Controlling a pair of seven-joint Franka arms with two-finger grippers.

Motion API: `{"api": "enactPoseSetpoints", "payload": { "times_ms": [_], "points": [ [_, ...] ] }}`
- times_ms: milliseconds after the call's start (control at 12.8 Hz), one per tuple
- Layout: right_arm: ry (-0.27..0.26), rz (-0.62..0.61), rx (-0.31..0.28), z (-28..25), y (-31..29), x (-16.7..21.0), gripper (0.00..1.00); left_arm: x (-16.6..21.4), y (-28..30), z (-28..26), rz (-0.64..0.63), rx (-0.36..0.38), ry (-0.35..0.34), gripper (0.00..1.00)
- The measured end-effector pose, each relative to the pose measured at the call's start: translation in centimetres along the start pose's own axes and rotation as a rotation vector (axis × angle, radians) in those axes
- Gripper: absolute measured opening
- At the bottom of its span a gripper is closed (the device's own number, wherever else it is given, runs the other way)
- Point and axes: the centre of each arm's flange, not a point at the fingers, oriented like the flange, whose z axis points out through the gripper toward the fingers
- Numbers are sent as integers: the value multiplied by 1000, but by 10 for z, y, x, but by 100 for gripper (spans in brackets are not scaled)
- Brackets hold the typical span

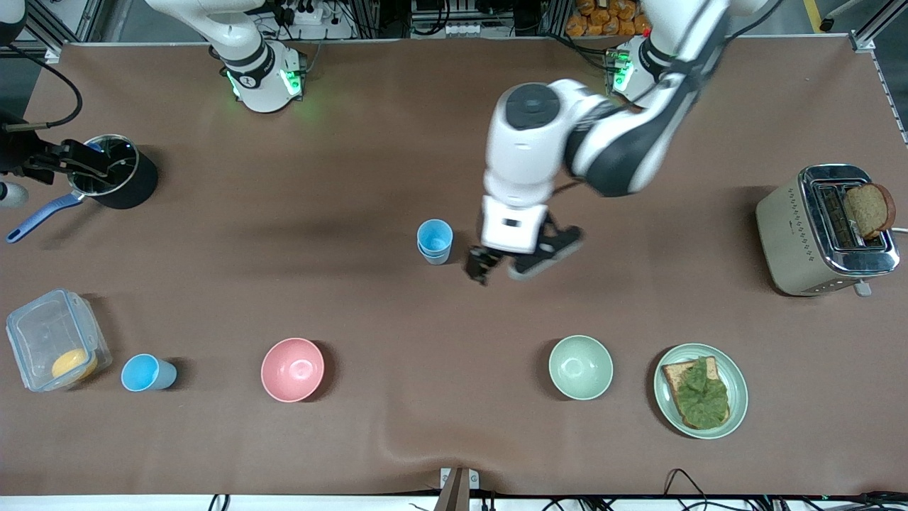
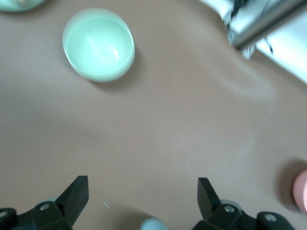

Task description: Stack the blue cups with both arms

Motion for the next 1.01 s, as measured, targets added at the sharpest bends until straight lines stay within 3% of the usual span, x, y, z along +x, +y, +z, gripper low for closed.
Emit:
{"api": "enactPoseSetpoints", "payload": {
  "times_ms": [312, 701, 1013],
  "points": [
    [19, -4, -1, -6, -2, 1, 100, 83, -67, -53, 250, 120, 13, 100],
    [25, -4, -2, -8, -2, 1, 100, 136, -134, -112, 371, 135, -64, 100],
    [27, -4, -2, -8, -2, 2, 100, 178, -200, -155, 489, 94, -131, 100]
  ]
}}
